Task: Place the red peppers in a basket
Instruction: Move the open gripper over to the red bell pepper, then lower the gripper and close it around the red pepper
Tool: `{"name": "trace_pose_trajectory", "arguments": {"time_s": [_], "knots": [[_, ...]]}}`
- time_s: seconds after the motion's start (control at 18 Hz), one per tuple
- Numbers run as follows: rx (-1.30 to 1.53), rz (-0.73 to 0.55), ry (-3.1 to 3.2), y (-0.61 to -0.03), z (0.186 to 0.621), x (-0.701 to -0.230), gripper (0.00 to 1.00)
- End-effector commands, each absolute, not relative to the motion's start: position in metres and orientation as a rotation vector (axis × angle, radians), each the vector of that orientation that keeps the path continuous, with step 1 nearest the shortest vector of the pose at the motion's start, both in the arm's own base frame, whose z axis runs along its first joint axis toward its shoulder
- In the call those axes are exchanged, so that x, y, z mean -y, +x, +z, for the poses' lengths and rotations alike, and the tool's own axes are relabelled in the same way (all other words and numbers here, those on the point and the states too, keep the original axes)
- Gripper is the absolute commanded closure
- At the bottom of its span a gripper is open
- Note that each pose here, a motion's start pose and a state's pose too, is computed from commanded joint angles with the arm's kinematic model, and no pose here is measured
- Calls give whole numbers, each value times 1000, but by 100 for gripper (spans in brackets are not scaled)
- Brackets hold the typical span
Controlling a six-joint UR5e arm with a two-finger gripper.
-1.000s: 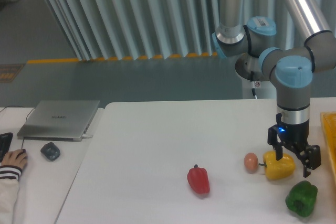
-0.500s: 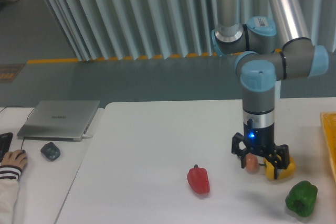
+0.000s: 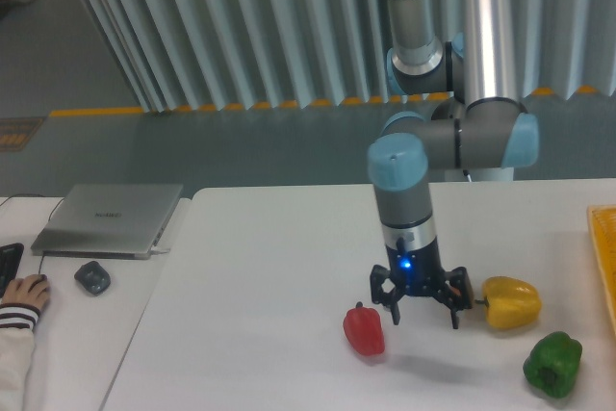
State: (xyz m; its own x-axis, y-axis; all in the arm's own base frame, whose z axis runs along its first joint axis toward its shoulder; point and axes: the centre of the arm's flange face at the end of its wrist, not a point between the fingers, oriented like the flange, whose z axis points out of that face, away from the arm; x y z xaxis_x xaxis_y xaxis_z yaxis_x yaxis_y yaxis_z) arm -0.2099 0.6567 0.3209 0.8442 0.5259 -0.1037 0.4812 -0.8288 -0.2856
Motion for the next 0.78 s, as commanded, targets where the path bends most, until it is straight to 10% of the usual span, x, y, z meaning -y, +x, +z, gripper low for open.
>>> {"name": "trace_pose_trajectory", "arguments": {"time_s": [0.78], "knots": [[649, 118, -2841, -152, 290, -681, 0]]}}
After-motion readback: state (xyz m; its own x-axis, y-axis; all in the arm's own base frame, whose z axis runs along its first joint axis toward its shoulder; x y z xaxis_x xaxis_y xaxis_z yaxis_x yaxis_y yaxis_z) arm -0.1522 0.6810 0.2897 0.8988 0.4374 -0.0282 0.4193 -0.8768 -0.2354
